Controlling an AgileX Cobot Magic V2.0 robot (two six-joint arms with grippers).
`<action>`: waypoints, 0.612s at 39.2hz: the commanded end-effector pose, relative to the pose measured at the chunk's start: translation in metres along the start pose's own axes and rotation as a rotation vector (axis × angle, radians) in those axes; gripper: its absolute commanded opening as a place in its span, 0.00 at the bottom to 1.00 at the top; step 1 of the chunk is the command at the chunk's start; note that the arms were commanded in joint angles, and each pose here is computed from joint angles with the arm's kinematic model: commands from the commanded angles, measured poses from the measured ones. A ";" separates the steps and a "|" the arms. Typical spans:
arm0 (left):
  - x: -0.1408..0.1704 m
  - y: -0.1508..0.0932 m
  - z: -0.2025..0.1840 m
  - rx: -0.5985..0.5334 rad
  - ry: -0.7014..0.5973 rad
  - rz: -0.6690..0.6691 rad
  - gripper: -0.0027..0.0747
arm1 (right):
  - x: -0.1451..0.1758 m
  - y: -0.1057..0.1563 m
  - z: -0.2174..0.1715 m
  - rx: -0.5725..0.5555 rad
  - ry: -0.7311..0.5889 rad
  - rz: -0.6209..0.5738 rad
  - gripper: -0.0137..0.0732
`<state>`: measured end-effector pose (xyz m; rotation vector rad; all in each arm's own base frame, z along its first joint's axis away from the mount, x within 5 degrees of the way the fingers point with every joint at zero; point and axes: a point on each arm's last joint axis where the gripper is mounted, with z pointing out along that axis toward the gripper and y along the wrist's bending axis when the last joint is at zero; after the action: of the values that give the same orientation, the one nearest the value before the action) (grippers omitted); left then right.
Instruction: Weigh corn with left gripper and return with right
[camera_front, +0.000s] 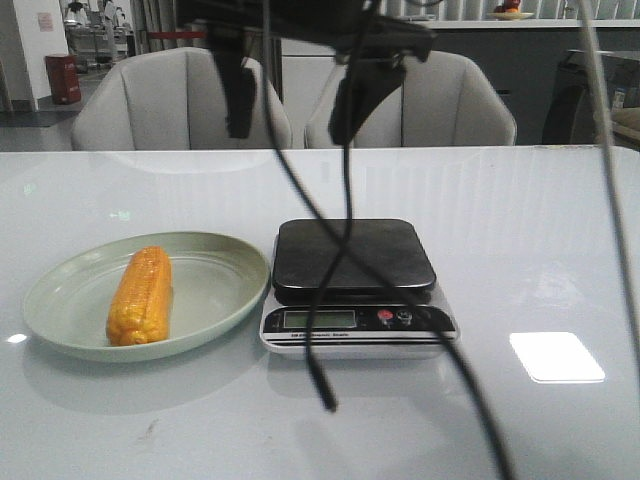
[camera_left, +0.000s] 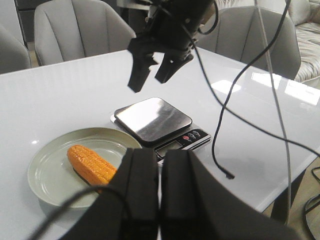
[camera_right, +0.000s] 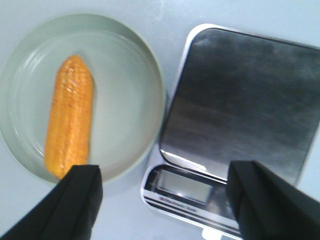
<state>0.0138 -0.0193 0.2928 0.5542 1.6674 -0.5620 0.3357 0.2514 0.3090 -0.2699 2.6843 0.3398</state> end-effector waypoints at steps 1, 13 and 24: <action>-0.013 -0.001 -0.002 0.006 -0.085 -0.006 0.19 | -0.009 -0.019 -0.058 -0.045 -0.063 -0.120 0.86; -0.013 -0.001 -0.002 0.006 -0.085 -0.006 0.19 | -0.006 -0.070 -0.116 -0.049 -0.109 -0.141 0.86; -0.013 -0.001 -0.002 0.006 -0.085 -0.006 0.19 | 0.040 -0.082 -0.136 -0.059 -0.250 -0.144 0.86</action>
<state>0.0138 -0.0193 0.2928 0.5542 1.6674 -0.5620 0.2884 0.1413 0.3766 -0.4324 2.5519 0.3489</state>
